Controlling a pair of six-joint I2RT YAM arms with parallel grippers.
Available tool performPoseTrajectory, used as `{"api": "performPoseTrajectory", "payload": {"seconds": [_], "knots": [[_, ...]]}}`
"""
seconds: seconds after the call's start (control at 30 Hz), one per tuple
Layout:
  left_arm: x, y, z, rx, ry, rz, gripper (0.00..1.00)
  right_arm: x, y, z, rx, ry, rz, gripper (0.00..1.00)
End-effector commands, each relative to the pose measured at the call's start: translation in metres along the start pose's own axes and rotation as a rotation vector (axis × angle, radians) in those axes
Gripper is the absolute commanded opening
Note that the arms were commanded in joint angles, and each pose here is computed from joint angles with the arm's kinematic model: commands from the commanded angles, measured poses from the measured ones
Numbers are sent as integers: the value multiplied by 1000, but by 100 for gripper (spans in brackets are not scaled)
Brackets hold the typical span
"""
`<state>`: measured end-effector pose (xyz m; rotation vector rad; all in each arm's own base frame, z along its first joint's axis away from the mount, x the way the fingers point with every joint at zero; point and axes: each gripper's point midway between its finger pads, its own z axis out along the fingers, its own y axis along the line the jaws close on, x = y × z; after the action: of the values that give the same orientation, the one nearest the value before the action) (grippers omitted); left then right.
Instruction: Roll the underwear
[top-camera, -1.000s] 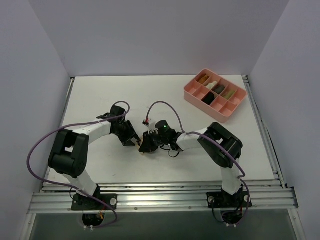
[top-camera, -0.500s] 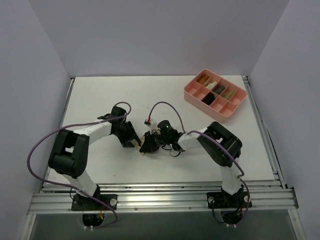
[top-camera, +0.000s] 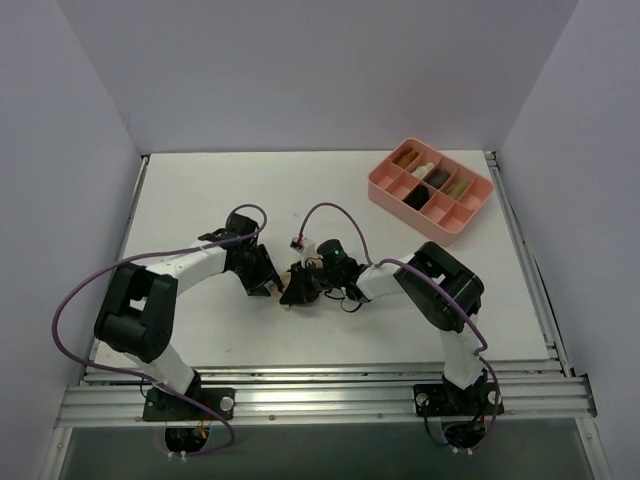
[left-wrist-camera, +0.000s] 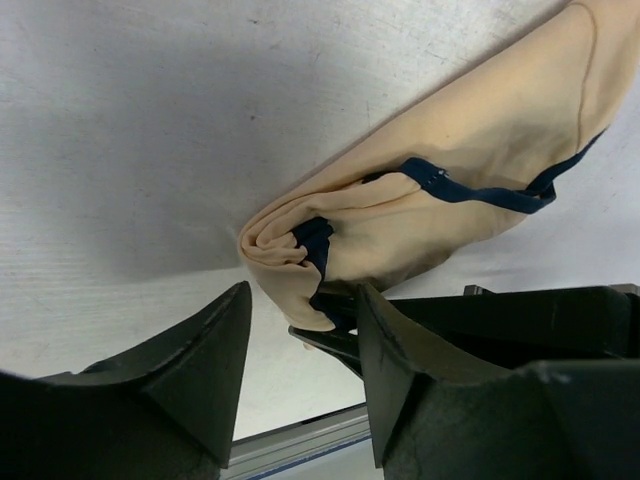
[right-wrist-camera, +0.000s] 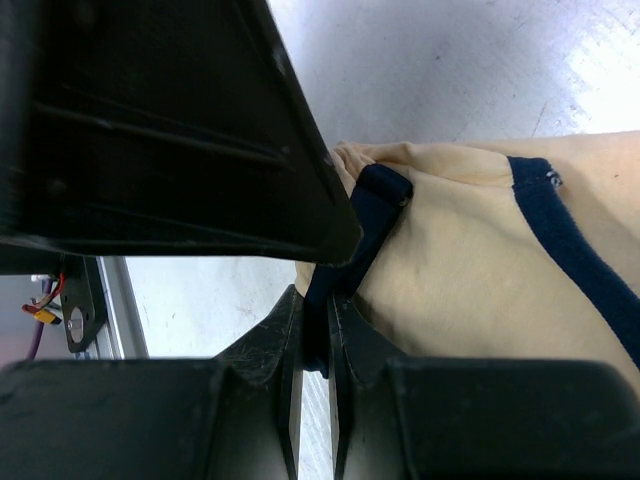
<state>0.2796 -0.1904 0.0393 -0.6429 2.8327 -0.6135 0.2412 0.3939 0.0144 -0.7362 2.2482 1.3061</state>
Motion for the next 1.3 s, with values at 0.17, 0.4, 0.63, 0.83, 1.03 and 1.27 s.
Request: {"api": "performPoseTrajectory", "payload": {"seconds": [0.17,0.4,0.63,0.83,1.03,1.27], "knots": [[5,-2,20,-23,43,5,33,67,-42,-13,159,182,119,2],[11,14,20,-164,128,4,6,51,-47,-25,276,183,65,22],[24,29,16,-342,203,56,2,14,-37,-53,448,122,-81,38],[31,31,19,-391,242,59,2,5,-15,-55,588,93,-268,40],[38,29,23,-397,297,39,2,-3,-1,-59,657,24,-367,40],[35,23,22,-419,331,48,2,-14,21,-57,680,-7,-517,40]]}}
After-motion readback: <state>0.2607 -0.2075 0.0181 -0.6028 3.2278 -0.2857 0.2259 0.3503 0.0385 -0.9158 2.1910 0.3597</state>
